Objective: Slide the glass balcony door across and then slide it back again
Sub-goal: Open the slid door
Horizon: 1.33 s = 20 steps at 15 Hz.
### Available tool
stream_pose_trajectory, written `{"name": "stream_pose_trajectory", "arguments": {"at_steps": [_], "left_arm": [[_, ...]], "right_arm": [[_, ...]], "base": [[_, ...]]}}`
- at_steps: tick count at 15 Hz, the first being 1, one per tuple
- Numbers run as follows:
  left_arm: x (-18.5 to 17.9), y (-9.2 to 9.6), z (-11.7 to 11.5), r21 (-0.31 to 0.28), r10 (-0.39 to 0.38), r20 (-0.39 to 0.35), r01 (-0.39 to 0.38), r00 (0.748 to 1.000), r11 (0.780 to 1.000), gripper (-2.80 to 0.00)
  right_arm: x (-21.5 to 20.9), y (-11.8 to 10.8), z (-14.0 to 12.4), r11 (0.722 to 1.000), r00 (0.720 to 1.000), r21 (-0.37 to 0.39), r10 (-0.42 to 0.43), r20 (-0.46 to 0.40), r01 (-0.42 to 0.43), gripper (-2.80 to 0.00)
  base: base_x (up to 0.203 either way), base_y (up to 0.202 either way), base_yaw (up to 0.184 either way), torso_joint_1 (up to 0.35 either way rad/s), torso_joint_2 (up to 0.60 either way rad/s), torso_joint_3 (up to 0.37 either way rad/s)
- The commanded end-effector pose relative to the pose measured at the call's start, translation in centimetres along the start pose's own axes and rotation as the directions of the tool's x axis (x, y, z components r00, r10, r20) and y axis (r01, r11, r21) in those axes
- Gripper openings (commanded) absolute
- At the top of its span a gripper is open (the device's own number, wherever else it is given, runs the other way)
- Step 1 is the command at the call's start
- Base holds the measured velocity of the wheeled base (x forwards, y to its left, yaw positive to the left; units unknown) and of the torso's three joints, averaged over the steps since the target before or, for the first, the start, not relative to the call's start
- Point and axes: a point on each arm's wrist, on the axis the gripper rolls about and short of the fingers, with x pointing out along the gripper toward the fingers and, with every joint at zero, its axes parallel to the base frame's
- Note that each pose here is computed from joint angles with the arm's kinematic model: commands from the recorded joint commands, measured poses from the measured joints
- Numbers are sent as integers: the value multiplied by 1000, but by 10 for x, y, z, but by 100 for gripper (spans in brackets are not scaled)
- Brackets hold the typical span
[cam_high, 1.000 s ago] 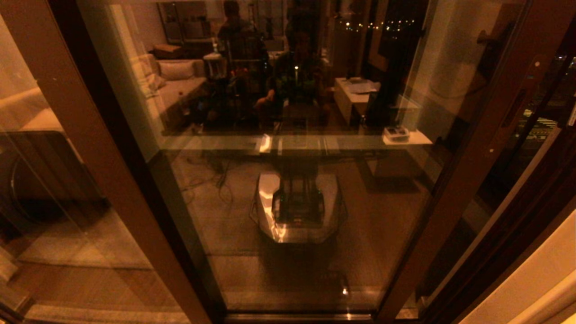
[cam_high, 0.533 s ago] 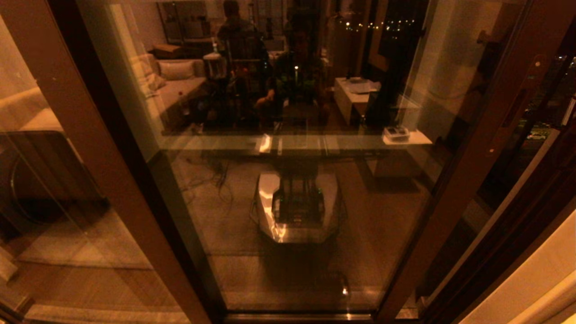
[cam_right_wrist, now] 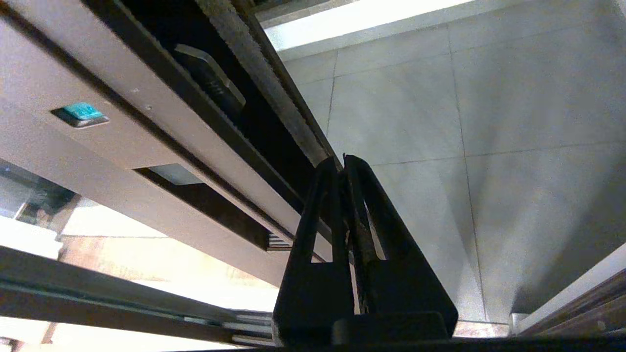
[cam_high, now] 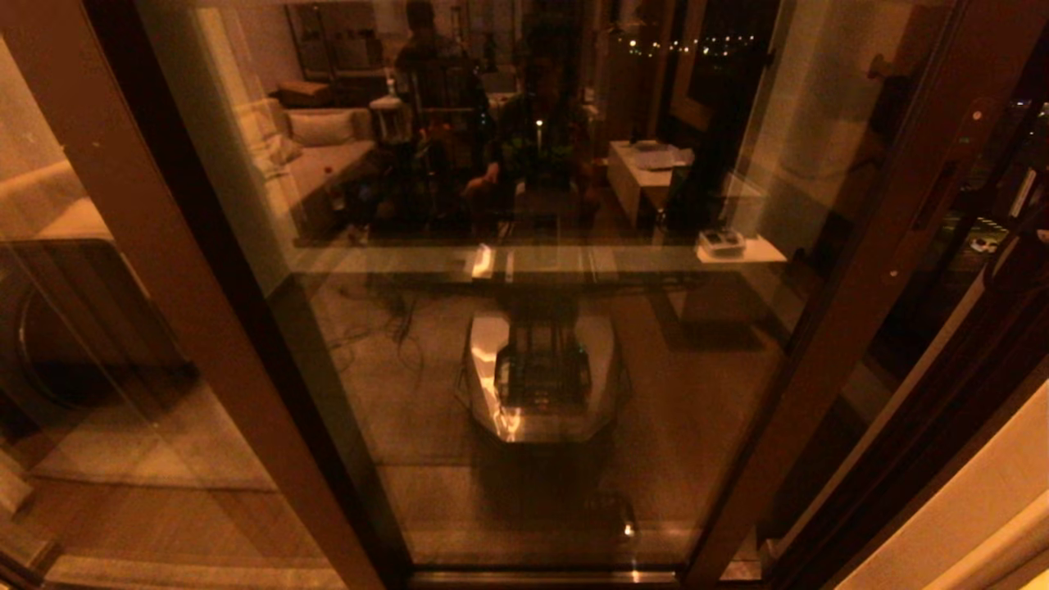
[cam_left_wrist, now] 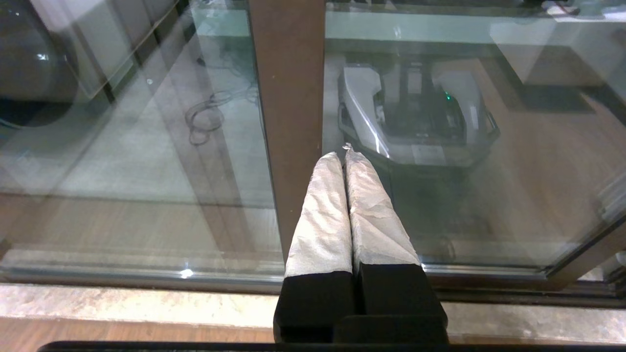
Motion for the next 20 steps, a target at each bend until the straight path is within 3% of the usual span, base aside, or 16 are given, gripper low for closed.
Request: {"name": "stream_pose_trajectory", "arguments": {"at_steps": [1,12,20], "left_arm": [[0,0,0,0,1,0,-1,1000,1000,-280],[0,0,0,0,1,0,-1,1000,1000,-280],[0,0,0,0,1,0,-1,1000,1000,-280]], "right_arm": [[2,10,-2,999,999,-3,37,-9,-37,-280],[5,33,-2,996,996,-5,87,-16,-87,-280],[22,53,-11,998,998,-15,61,-32,-61,-280]], "base": [[0,0,0,0,0,0],[0,0,0,0,0,0],[0,0,0,0,0,0]]}}
